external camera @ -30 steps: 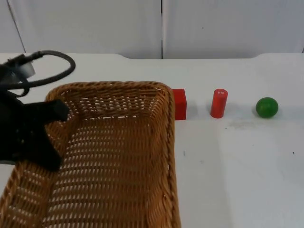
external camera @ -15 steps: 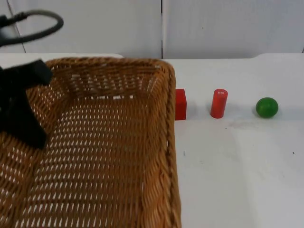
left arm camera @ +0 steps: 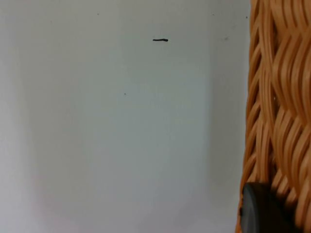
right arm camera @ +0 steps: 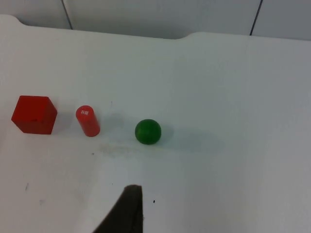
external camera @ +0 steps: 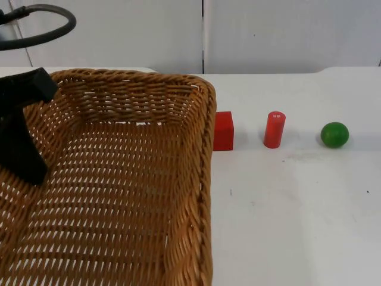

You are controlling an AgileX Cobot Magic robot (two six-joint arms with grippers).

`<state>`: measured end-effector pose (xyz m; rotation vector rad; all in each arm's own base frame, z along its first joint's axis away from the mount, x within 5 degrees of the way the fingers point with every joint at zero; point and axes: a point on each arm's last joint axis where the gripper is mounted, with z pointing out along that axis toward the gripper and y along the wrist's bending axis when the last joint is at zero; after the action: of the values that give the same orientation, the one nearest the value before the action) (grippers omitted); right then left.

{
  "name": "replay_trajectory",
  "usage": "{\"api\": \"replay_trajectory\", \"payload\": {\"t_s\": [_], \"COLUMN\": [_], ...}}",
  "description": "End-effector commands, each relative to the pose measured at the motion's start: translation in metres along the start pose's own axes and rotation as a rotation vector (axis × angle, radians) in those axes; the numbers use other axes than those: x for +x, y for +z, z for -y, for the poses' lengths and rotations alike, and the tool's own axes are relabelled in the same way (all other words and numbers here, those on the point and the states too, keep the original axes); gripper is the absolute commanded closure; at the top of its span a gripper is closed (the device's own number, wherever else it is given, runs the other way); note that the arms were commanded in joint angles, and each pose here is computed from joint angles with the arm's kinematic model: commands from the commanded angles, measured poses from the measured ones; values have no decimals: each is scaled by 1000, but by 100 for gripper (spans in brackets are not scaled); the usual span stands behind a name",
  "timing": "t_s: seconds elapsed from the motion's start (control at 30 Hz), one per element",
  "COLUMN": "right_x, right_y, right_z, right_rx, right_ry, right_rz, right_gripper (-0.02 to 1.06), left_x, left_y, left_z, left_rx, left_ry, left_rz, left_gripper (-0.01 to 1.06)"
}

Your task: Pick up the basket with the left hand and place the object to the left of the red cylinder into the basket with the right hand.

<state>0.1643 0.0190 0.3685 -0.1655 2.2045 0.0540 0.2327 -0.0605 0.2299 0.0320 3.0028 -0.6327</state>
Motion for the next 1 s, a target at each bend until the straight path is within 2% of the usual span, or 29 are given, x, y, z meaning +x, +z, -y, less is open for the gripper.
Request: {"api": "replay_trajectory", "payload": {"t_s": [0.0,0.13,0.4,0.6,0.83,0.97], "right_x": [0,-7,-33,-48,-64,-75], "right_y": [-1,-7,-27,-35,-21,0], "right_z": [0,0,1,1,2,1], "right_rx": [-1,-2,1,2,1,-19], "right_ry": [-8,-6,12,17,17,-5], "right_rz": [1,28,161,223,190,121], "right_gripper": [-1,-1,-1,-1,-1,-1], "left_x": [0,0,0,0,0,-1], "left_y": [-4,-4,-4,-4,-4,-4], "left_z": [4,5,5,4,4,5], "left_rx": [26,39,38,35,35,35], "left_ry": [-15,-22,-15,-13,-13,-14], "left_rz": [10,12,17,16,16,23], "left_gripper": [105,105,105,105,105,105]}}
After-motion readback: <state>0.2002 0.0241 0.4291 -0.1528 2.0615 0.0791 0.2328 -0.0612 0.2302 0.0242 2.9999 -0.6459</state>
